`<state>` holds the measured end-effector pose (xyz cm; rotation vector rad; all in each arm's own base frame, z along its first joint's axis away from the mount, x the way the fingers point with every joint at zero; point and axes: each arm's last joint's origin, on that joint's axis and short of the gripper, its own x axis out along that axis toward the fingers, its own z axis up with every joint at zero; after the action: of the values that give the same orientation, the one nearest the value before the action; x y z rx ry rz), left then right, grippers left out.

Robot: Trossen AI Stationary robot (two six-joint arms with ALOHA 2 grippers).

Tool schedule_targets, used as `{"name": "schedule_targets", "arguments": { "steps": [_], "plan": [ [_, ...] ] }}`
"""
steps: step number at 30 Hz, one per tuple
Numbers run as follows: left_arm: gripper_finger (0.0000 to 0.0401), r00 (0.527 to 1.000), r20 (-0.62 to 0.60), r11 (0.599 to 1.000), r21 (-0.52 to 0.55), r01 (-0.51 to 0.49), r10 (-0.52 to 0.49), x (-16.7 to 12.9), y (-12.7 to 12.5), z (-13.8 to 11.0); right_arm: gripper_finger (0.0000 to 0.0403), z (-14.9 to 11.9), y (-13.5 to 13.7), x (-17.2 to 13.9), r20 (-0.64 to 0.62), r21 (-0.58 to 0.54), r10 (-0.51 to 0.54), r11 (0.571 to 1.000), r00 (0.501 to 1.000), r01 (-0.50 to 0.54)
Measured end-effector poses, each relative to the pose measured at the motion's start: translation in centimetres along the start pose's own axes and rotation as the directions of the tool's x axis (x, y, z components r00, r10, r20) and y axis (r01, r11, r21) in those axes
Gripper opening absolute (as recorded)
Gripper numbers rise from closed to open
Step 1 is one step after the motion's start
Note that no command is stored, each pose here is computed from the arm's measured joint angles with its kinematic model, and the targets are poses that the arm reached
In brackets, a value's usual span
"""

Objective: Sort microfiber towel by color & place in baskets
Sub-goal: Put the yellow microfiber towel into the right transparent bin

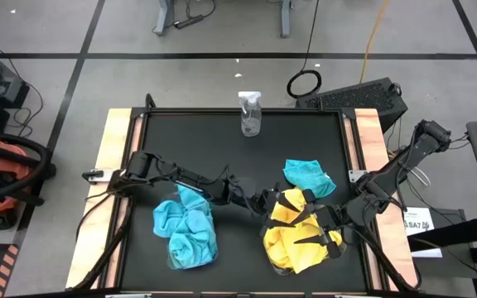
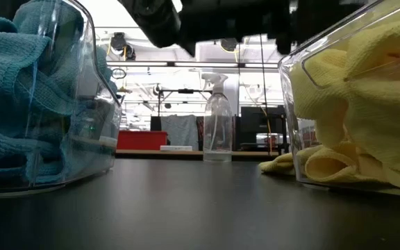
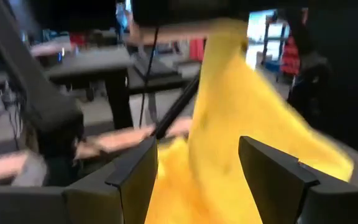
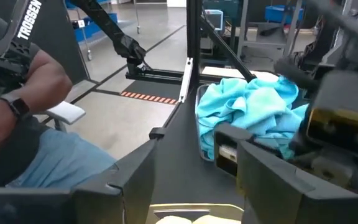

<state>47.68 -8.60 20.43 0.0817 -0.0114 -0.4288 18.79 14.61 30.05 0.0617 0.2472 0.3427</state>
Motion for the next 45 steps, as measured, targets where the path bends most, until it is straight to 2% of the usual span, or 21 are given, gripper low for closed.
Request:
{"name": "schedule_targets", "arguments": {
  "steps": [5, 9, 11, 17, 19, 21, 26, 27, 33, 38, 41, 45],
  "plan": [
    [0.0233, 0.999, 0.05, 1.0, 0.014, 0.02, -0.021, 0.6, 0.0, 1.7, 0.0212, 0.0, 0.0, 0.0, 0.002, -0.007, 0.0, 1.0, 1.0, 0.0],
    [0.0233, 0.999, 0.044, 1.0, 0.017, -0.014, 0.013, 1.0, 0.4, 2.5, 0.0212, 0.1, 0.0, 0.0, 0.005, -0.007, 0.001, 1.0, 1.0, -0.001],
    [0.0233, 0.999, 0.035, 0.999, 0.023, -0.024, 0.023, 1.3, 0.5, 2.5, 0.0212, 0.1, 0.0, 0.0, 0.009, -0.014, 0.002, 1.0, 1.0, -0.001],
    [0.0229, 0.999, 0.01, 0.999, 0.031, 0.043, -0.043, 2.9, 0.0, 1.2, 0.0212, 0.3, 0.1, 0.0, 0.029, -0.036, 0.005, 0.999, 1.0, -0.004],
    [0.0212, 0.998, 0.018, 0.997, 0.044, 0.067, -0.067, 3.2, -0.1, 1.2, 0.0212, 0.3, 0.1, 0.0, 0.032, -0.035, 0.006, 0.999, 0.999, -0.005],
    [0.0178, 0.996, 0.032, 0.994, 0.071, 0.085, -0.088, 3.4, -0.3, 1.6, 0.0212, 0.3, 0.1, 0.0, 0.032, -0.035, 0.006, 0.999, 0.999, -0.005],
    [0.003, 0.988, 0.043, 0.981, 0.133, 0.14, -0.147, 3.4, -0.5, 1.7, 0.0212, 0.3, 0.1, 0.0, 0.034, -0.03, 0.007, 1.0, 0.999, -0.006],
    [0.0016, 0.988, 0.031, 0.98, 0.137, 0.145, -0.15, 3.4, -0.5, 1.6, 0.0212, 0.3, 0.1, 0.0, 0.034, -0.03, 0.007, 1.0, 0.999, -0.006],
    [0.0004, 0.986, -0.119, 0.984, 0.12, 0.133, -0.118, 3.3, -0.4, 0.0, 0.0212, 0.9, 0.2, -0.8, 0.07, -0.024, 0.024, 0.999, 0.997, -0.022],
    [0.0003, 0.983, -0.146, 0.985, 0.111, 0.132, -0.116, 3.3, -0.4, -0.2, 0.0212, 1.1, 0.1, -2.2, 0.051, 0.006, 0.036, 0.999, 0.998, -0.037],
    [0.0002, 0.968, -0.217, 0.983, 0.105, 0.149, -0.124, 3.1, -0.5, -1.0, 0.0212, 0.4, 0.1, -3.1, -0.032, 0.075, 0.038, 0.997, 0.999, -0.035],
    [0.0002, 0.943, -0.307, 0.982, 0.094, 0.166, -0.13, 2.9, -0.6, -1.9, 0.0194, -1.4, 0.3, -3.4, -0.203, 0.165, 0.023, 0.986, 0.979, 0.011]
  ]
}}
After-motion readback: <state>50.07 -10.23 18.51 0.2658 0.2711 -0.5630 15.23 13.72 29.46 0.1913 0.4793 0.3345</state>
